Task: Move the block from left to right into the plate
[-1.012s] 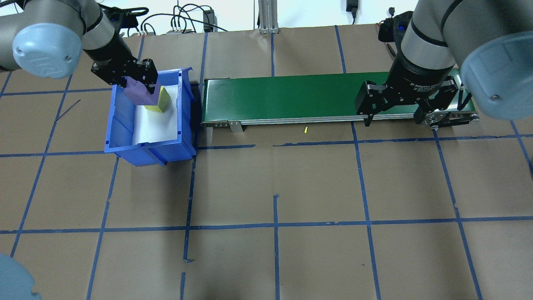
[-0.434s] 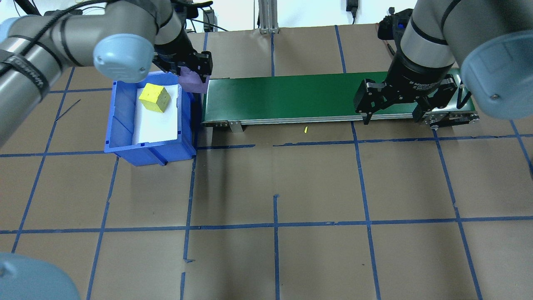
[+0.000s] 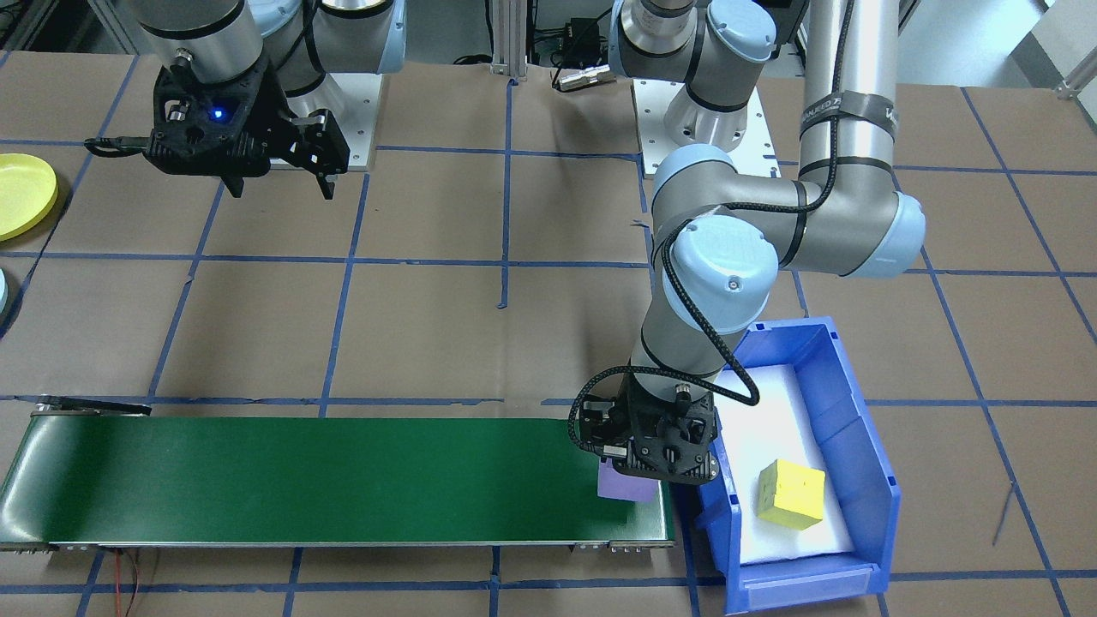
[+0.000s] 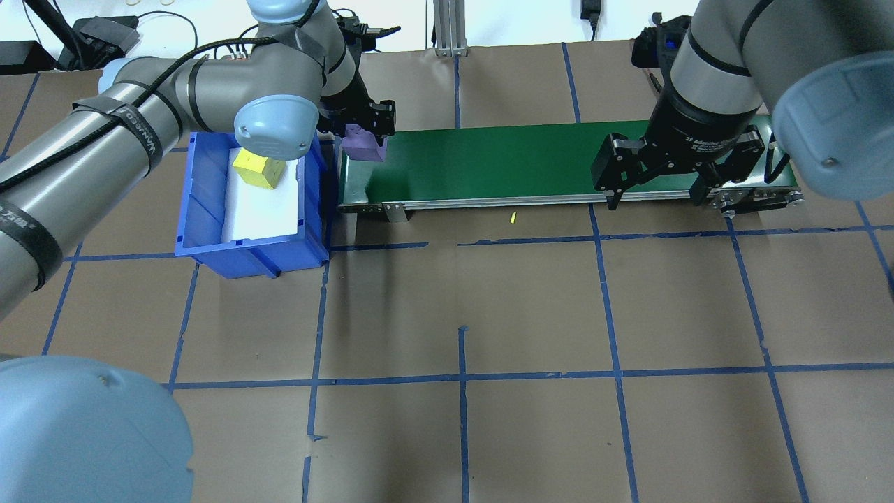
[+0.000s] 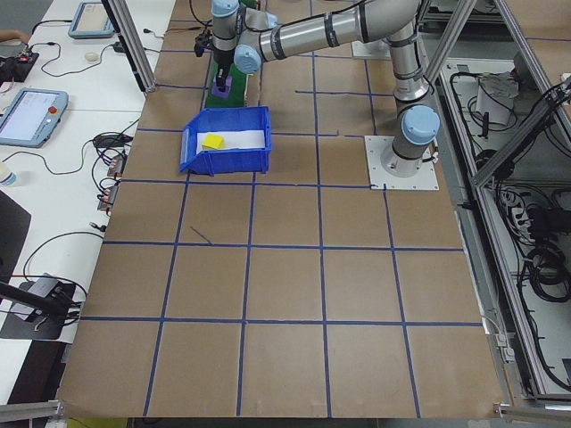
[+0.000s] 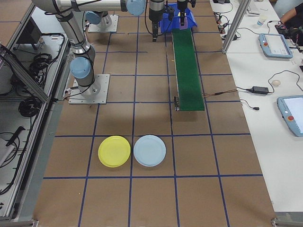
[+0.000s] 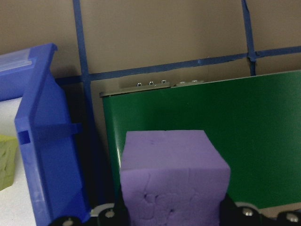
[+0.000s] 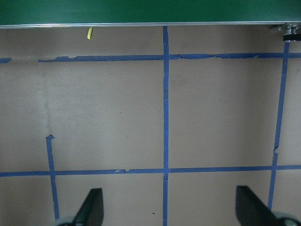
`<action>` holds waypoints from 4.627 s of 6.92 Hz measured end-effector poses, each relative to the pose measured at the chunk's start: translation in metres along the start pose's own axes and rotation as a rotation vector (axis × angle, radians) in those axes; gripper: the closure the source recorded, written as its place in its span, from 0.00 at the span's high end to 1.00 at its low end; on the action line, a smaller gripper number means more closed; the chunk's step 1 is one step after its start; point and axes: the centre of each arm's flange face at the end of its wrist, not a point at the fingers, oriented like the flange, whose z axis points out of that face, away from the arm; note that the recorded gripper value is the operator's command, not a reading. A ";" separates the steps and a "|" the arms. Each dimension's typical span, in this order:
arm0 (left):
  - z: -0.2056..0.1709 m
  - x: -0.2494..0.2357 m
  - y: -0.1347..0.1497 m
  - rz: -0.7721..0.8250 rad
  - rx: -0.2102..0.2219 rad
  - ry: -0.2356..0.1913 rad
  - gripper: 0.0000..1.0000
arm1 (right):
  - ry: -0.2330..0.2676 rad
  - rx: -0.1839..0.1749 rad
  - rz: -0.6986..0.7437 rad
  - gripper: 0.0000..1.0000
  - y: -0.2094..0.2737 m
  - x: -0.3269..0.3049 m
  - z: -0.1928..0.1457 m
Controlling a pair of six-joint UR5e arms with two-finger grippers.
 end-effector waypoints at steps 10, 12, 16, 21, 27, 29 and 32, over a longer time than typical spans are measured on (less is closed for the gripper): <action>-0.032 -0.163 -0.007 0.108 -0.039 -0.048 1.00 | -0.109 0.122 0.007 1.00 -0.084 0.005 0.049; 0.001 -0.202 -0.008 0.225 -0.088 -0.035 1.00 | -0.148 0.164 0.055 1.00 -0.125 0.001 0.065; 0.046 -0.212 -0.002 0.284 -0.137 -0.007 0.77 | -0.241 0.173 0.138 1.00 -0.194 -0.008 0.121; 0.035 -0.211 -0.007 0.264 -0.092 -0.028 0.41 | -0.293 0.174 0.124 1.00 -0.212 -0.014 0.146; -0.122 -0.081 0.041 0.117 -0.080 -0.020 0.42 | -0.294 0.166 0.132 1.00 -0.212 -0.014 0.150; -0.114 -0.034 0.047 0.026 -0.092 -0.006 0.42 | -0.293 0.153 0.126 1.00 -0.210 -0.014 0.158; -0.056 -0.009 0.019 -0.053 -0.052 0.034 0.45 | -0.293 0.139 0.123 1.00 -0.210 -0.015 0.167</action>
